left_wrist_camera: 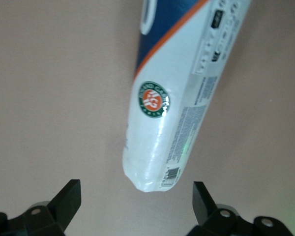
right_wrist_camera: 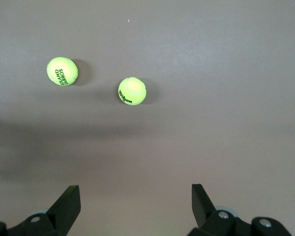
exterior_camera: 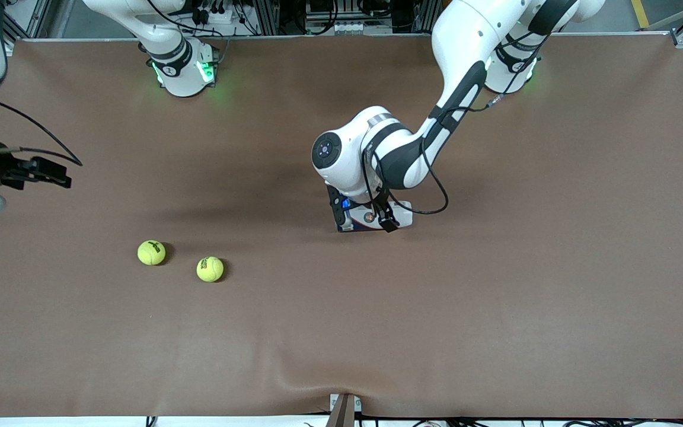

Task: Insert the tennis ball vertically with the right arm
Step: 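Lift the can with the left gripper while the right gripper reaches a ball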

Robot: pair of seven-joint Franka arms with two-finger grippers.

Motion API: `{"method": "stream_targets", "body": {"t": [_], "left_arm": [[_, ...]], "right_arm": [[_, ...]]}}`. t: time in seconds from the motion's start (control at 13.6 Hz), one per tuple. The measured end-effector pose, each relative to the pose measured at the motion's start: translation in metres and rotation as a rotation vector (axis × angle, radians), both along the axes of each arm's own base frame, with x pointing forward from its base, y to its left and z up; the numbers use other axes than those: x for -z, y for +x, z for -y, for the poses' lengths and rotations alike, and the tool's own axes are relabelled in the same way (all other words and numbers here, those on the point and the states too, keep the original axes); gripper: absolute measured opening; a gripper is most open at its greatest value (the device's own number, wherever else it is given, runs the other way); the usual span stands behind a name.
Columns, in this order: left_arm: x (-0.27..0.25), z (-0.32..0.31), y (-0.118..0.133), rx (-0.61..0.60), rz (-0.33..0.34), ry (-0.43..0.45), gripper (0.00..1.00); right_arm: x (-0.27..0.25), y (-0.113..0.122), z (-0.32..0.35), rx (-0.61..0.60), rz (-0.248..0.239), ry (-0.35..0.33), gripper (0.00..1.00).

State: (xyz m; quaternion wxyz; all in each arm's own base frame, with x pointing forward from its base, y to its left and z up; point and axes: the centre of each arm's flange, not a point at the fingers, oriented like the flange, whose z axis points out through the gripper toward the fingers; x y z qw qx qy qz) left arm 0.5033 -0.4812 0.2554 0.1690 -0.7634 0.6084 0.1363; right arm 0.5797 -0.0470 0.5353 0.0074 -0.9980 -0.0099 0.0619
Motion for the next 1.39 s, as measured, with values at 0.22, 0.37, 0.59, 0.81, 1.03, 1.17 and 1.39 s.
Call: {"method": "stream_targets", "body": {"t": [0.22, 0.37, 0.59, 0.81, 1.03, 1.17, 1.39], "left_arm": [[0.014, 0.002, -0.007, 0.036, -0.031, 0.015, 1.0], [0.025, 0.005, -0.013, 0.05, -0.045, 0.026, 1.0], [0.043, 0.004, -0.015, 0.065, -0.05, 0.053, 1.0], [0.058, 0.004, -0.013, 0.077, -0.044, 0.048, 1.0], [0.071, 0.003, -0.012, 0.08, -0.05, 0.049, 1.0], [0.074, 0.001, -0.011, 0.078, -0.051, 0.053, 1.0], [0.082, -0.003, -0.011, 0.075, -0.059, 0.062, 1.0]], "right_arm": [[0.023, 0.011, -0.003, -0.005, -0.016, -0.002, 1.0], [0.041, 0.02, -0.009, -0.015, -0.03, -0.003, 1.0], [0.06, 0.031, -0.02, 0.008, -0.019, 0.007, 1.0], [0.077, 0.045, -0.062, 0.066, 0.017, -0.004, 1.0], [0.105, 0.059, -0.105, 0.115, 0.048, -0.017, 1.0], [0.126, 0.066, -0.125, 0.133, 0.063, -0.022, 1.0], [0.164, 0.077, -0.15, 0.165, 0.086, -0.027, 1.0]]}}
